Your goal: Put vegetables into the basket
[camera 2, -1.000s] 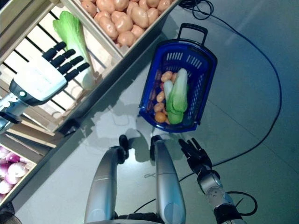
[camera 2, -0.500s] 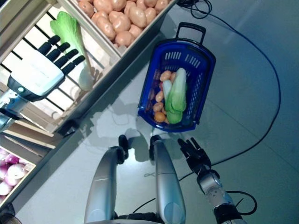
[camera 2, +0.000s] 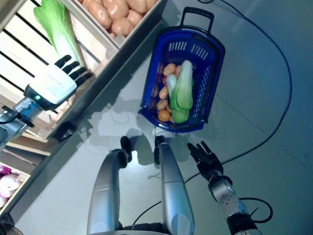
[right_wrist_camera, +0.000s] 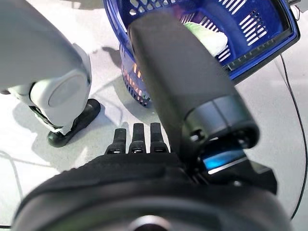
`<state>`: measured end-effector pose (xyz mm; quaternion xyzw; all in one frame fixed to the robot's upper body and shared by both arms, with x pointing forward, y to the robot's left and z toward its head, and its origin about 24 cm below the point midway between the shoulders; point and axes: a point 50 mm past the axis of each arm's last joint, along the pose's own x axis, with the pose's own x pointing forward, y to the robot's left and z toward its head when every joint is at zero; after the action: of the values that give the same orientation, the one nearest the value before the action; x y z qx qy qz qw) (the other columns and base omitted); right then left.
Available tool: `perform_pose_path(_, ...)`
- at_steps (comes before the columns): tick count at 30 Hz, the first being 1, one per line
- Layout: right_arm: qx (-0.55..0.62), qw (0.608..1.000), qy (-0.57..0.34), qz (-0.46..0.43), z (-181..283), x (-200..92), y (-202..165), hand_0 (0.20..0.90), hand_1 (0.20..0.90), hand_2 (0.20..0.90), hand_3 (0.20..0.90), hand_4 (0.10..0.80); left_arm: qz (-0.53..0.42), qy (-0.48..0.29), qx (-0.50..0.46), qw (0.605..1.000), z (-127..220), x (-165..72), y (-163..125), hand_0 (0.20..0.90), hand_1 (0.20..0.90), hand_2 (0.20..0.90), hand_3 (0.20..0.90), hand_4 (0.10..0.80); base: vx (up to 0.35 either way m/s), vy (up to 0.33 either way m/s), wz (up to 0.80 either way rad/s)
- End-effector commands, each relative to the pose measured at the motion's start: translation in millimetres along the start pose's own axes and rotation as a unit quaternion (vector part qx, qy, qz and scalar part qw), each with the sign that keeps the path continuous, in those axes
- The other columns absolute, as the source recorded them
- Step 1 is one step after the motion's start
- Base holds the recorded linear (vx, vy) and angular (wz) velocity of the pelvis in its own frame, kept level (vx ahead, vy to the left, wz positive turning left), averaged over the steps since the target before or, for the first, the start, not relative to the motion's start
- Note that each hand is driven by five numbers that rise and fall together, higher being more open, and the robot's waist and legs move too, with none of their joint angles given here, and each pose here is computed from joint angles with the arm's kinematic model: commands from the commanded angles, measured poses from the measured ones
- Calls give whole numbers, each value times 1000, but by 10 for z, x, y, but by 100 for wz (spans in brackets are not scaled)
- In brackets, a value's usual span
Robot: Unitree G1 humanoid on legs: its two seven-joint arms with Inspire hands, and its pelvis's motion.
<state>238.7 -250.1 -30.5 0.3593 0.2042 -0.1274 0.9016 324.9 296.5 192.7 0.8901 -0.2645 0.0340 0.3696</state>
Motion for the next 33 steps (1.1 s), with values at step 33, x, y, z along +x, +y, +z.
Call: perform_pose_path(33,-21,996,-37,84,431,-82,394,900,900,900,900,800,134,260,144,945,-760,119,423,900,900,900,900,800,-23,45,-2)
